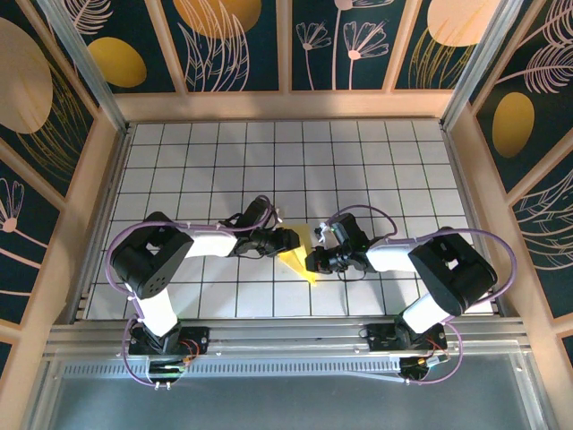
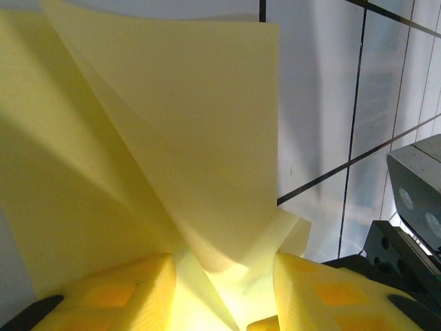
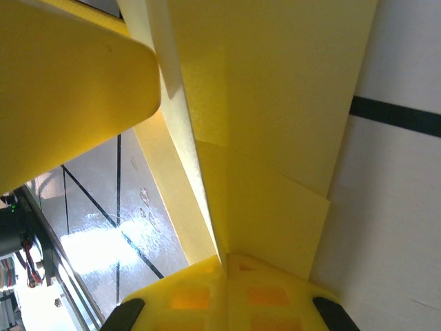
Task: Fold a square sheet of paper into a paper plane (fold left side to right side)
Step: Fourth fold the wing at the center of the table.
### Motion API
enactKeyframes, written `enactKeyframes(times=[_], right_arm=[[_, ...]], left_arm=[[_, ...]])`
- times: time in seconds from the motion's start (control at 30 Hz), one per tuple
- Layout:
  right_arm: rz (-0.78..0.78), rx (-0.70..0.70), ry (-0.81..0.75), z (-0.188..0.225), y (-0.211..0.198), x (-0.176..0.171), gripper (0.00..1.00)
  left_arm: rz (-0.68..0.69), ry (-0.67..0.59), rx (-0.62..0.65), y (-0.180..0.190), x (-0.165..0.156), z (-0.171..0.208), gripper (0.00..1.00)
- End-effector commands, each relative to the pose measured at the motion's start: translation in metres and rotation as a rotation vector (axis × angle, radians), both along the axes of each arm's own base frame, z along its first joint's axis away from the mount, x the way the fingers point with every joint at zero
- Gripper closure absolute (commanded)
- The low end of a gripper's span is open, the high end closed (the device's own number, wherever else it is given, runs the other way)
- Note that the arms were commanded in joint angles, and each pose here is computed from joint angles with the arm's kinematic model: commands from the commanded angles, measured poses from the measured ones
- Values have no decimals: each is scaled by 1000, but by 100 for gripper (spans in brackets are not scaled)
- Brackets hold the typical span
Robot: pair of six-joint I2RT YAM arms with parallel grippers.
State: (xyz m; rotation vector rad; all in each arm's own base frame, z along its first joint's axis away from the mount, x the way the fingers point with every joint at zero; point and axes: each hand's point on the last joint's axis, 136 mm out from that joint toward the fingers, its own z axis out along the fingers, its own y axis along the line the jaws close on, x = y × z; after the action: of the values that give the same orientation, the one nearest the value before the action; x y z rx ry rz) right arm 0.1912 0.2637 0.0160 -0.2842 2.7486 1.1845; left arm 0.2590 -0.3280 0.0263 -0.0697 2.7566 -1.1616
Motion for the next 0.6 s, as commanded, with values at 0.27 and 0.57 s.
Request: enactKeyframes(times=[0.27,0.57], right_arm=[[5,-20,11,0,-2,2,94],[6,78,-63,37,4,11,76]], left_arm=[[16,49,111,11,-2,-27,59],[21,61,144,16,-4,-35,59]])
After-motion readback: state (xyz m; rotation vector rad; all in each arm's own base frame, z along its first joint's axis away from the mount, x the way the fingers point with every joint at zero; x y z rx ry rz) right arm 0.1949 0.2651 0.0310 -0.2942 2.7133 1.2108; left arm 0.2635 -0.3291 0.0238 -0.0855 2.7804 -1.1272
